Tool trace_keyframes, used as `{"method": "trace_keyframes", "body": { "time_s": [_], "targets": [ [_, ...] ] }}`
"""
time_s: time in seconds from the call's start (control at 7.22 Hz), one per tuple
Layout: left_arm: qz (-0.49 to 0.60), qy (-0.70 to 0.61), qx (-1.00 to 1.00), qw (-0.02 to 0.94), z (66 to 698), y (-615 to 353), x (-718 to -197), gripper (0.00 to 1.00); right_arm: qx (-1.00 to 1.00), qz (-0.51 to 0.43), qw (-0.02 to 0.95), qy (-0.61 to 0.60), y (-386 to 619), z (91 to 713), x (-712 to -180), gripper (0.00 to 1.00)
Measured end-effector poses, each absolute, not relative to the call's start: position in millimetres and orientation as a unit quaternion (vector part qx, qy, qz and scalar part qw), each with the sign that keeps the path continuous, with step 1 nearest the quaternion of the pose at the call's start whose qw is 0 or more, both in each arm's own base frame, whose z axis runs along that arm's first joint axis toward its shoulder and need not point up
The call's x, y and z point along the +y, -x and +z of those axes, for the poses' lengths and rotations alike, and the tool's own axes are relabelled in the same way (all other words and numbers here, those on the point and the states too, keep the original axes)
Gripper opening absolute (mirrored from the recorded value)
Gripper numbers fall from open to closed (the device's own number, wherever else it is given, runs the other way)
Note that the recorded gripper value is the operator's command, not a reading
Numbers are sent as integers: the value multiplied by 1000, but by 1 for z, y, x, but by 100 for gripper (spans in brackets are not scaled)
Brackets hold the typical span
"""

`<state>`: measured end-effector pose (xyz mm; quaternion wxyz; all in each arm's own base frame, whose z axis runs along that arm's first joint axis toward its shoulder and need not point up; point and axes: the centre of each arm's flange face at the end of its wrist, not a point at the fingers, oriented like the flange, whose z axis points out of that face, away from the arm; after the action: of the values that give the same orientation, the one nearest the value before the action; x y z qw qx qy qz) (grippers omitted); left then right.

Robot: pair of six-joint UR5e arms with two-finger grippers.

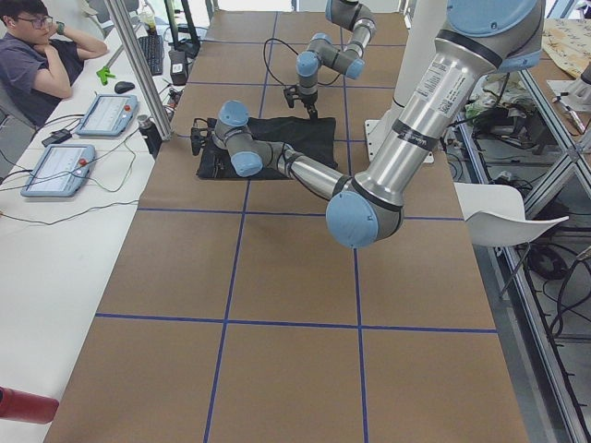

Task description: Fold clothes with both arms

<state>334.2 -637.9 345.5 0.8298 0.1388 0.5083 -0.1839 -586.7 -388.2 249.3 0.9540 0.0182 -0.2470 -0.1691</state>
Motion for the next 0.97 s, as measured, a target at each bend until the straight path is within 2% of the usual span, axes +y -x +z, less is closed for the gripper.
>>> {"method": "trace_keyframes", "body": {
  "time_s": [0.97],
  "targets": [
    [-183, -142, 511, 828, 340, -333, -638, 100, -230, -160, 960, 14, 571, 289, -401, 100]
  ]
}}
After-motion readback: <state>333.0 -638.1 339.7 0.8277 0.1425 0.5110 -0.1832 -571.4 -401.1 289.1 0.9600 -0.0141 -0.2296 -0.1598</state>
